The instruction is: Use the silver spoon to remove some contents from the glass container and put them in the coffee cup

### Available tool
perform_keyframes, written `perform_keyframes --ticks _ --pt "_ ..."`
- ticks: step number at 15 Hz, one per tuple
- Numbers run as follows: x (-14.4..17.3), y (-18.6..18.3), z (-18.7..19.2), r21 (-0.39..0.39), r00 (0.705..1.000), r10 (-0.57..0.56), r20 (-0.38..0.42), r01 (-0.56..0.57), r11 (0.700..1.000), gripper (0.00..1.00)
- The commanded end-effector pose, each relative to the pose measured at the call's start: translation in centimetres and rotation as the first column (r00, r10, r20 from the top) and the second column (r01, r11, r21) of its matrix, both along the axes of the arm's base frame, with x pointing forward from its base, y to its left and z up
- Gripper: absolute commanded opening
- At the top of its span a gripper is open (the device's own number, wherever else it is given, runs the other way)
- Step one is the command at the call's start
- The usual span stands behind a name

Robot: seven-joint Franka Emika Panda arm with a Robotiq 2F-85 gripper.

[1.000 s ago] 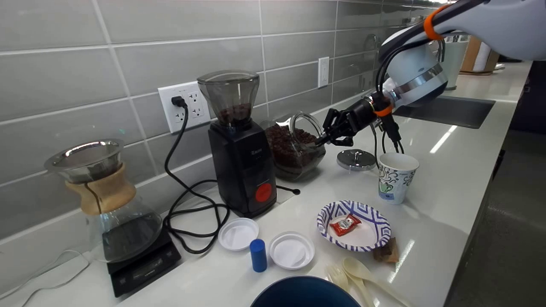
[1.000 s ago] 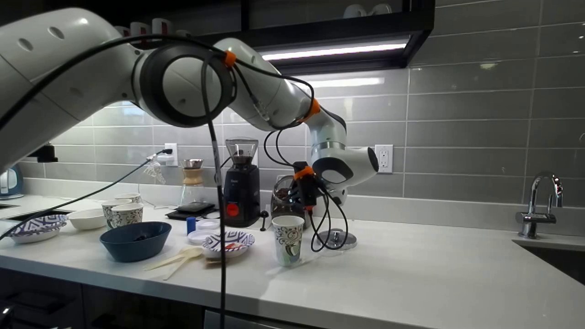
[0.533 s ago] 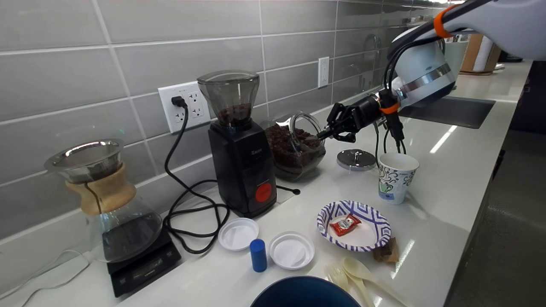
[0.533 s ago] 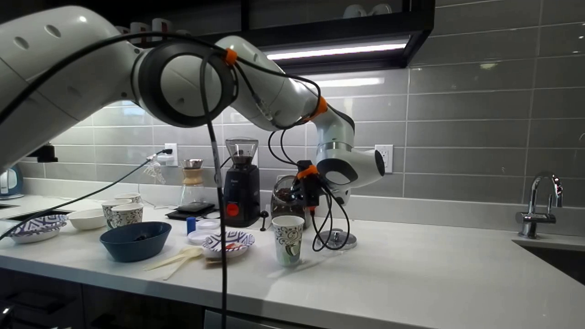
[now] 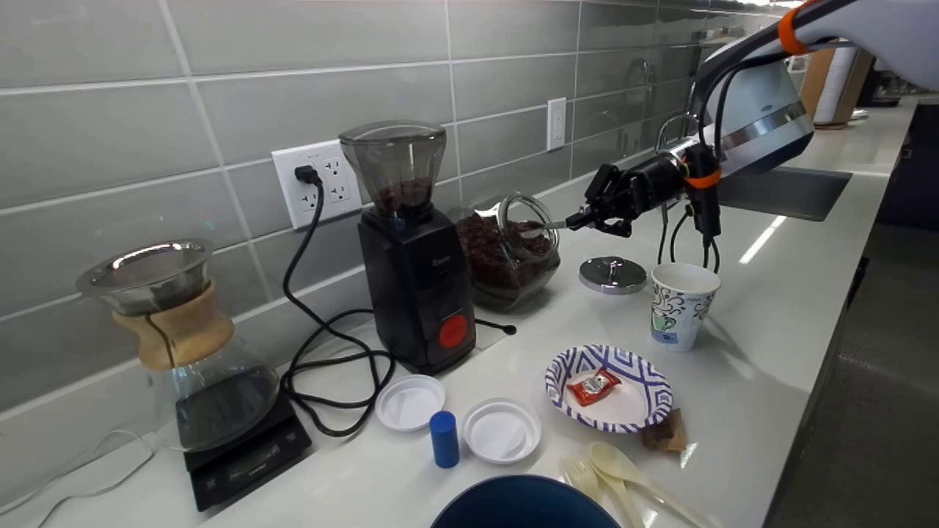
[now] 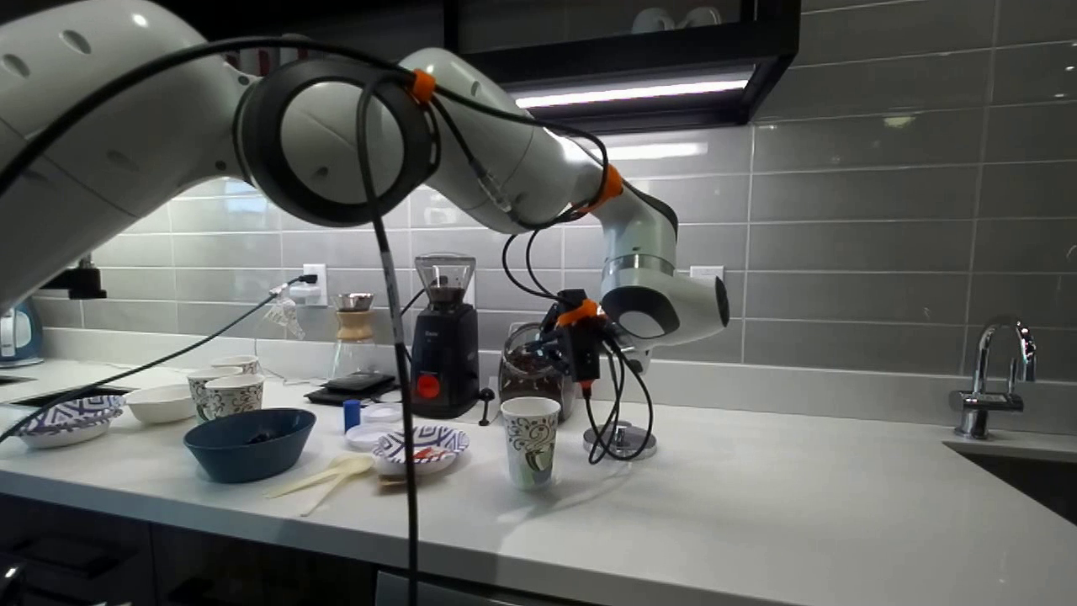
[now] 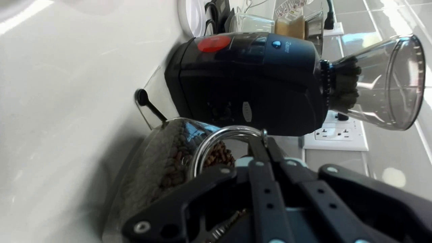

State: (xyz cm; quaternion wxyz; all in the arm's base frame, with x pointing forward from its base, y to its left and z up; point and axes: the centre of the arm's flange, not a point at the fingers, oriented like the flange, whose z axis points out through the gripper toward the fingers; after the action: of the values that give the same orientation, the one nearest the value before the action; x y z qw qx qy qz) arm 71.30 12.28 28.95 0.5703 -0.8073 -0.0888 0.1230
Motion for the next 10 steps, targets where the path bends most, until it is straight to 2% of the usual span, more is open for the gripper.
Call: perform_keyframes --ticks 1,6,10 --pt "-1.2 -1.5 1.6 0.068 0.999 0.034 0.023 -0.035 0.997 0.01" --pt "-3.3 -4.1 2.8 0.096 0.996 0.09 0.019 -0.091 0.991 0.01" --pt "-6.3 -6.4 3.8 0.117 0.99 0.138 0.014 -0.138 0.983 0.01"
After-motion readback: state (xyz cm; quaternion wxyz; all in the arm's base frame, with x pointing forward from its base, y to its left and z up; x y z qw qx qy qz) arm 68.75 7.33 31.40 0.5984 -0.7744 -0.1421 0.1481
